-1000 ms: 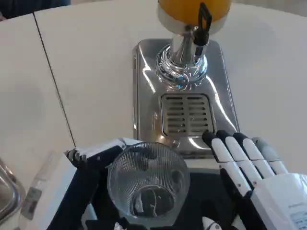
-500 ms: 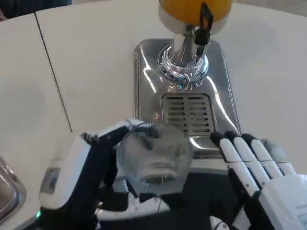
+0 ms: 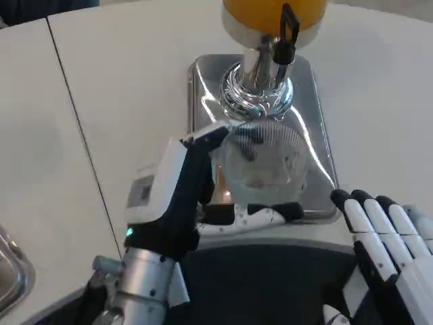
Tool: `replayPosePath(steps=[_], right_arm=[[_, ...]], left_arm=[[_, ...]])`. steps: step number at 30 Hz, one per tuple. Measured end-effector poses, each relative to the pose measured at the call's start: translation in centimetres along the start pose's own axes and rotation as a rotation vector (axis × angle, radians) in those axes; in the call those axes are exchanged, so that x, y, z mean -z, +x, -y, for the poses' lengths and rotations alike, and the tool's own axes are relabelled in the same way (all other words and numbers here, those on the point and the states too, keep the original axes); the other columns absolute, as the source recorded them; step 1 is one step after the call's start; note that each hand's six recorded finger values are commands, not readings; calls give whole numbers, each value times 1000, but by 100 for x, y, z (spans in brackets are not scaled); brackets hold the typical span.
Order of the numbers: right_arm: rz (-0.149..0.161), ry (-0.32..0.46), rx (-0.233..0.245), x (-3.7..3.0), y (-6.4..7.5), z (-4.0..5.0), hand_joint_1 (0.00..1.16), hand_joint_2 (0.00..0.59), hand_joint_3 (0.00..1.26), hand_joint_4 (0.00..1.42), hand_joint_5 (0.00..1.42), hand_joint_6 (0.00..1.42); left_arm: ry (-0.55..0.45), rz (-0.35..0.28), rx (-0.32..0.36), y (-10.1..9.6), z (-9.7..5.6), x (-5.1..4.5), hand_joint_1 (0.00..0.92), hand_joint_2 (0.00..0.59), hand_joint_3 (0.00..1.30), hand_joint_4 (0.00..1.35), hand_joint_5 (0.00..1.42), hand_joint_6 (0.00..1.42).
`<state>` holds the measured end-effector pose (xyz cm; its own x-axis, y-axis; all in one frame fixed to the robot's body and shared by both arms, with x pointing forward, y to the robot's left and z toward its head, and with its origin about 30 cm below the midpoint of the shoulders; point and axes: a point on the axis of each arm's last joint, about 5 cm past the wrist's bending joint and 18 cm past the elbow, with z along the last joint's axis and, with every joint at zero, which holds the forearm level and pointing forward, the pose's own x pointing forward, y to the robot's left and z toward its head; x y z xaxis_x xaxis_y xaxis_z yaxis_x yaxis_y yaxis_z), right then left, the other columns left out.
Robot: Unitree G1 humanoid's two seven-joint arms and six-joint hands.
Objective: Grasp the cup under the faucet to collect the drink, then remove the cup.
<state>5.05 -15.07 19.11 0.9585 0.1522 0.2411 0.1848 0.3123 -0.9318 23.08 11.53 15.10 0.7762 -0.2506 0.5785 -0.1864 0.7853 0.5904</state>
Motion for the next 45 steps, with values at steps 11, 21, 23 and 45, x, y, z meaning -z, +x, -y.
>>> replayPosePath(steps=[11,21,23,45], right_arm=[[-16,19,29,-22,28,19,145,586,0,0,0,0],[-40,13,-9,53,-14,52,158,586,0,0,0,0],[-37,15,-9,50,-16,53,160,586,0,0,0,0],[-36,33,-19,35,-5,55,175,586,0,0,0,0]], left_arm=[[61,-48,46,324,389,216,785,0,1121,1048,1338,1424],[134,-92,10,649,426,356,785,0,1116,1036,1337,1424],[138,-100,0,686,426,369,785,0,1114,1036,1337,1424],[191,-88,-31,703,388,456,433,10,418,445,828,1089]])
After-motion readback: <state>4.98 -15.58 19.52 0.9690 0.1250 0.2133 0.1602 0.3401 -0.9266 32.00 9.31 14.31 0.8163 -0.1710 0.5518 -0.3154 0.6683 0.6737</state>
